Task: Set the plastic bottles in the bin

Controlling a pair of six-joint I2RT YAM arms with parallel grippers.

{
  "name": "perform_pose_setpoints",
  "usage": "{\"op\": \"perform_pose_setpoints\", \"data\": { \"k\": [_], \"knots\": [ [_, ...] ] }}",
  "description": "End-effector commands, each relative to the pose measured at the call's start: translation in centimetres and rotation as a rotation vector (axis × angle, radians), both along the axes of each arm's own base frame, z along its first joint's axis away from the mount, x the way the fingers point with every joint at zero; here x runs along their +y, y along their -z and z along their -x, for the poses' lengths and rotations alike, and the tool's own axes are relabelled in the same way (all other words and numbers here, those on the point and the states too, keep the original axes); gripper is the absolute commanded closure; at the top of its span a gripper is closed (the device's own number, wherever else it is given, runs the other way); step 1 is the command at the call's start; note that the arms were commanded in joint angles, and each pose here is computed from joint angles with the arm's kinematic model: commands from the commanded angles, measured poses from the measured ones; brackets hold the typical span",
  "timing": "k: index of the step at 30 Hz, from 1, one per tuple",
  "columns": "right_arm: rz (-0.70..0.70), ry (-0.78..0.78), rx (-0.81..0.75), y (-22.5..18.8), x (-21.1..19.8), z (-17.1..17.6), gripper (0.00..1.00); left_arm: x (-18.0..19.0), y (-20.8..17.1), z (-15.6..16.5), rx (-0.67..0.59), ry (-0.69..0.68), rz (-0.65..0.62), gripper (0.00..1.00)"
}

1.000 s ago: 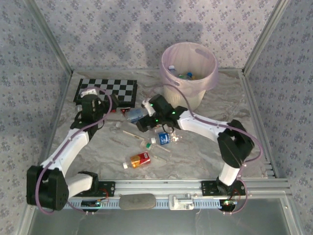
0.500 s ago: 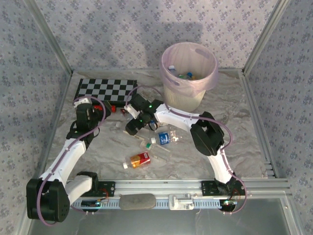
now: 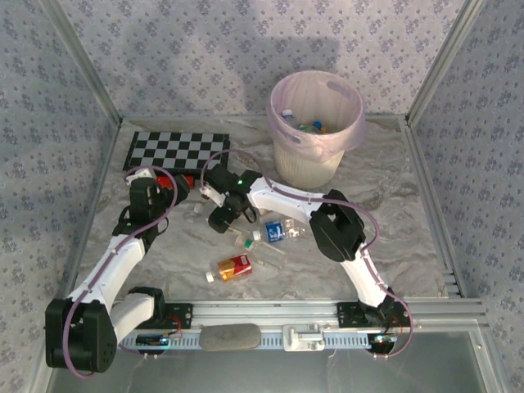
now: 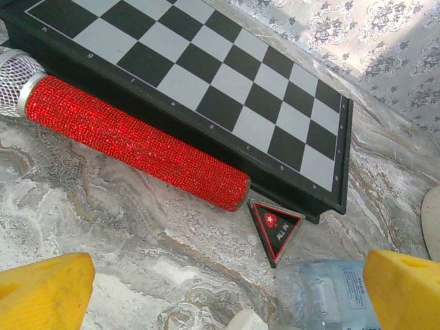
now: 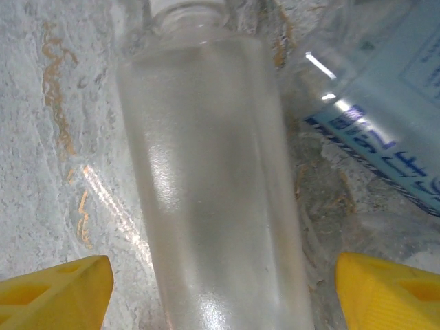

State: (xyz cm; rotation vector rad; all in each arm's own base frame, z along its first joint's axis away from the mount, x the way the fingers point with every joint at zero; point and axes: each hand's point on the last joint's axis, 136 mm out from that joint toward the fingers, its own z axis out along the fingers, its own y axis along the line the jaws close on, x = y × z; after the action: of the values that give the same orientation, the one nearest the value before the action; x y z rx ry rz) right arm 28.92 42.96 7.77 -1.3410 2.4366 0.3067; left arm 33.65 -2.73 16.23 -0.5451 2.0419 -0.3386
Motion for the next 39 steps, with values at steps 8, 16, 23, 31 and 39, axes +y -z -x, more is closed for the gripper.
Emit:
{"op": "perform_pose_setpoints", "data": {
  "k": [8,16,23,31,39],
  "knots": [
    [0.111,-0.046,-0.011,2.6,-0.1,0.5,0.17,0.1,-1.0,0.2,-0.034,-0.006,0.024,0.0],
    [0.14,-0.055,-0.022,3.8,0.1,0.1,0.2,0.3,-0.9,0.5,-0.032,-0.014,0.022,0.0],
    [0.139,-0.065,-0.028,3.9,0.3,0.0,0.33,0.3,-0.7,0.5,-0.028,-0.015,0.027,0.0],
    [0.087,-0.078,-0.041,2.9,1.2,-0.2,0.52,-0.1,-0.6,0.5,-0.017,0.003,0.034,0.0],
    [-0.111,-0.064,-0.038,-2.7,2.5,-1.1,0.55,0.1,-1.3,0.5,-0.041,-0.012,0.044,0.0]
  ]
}}
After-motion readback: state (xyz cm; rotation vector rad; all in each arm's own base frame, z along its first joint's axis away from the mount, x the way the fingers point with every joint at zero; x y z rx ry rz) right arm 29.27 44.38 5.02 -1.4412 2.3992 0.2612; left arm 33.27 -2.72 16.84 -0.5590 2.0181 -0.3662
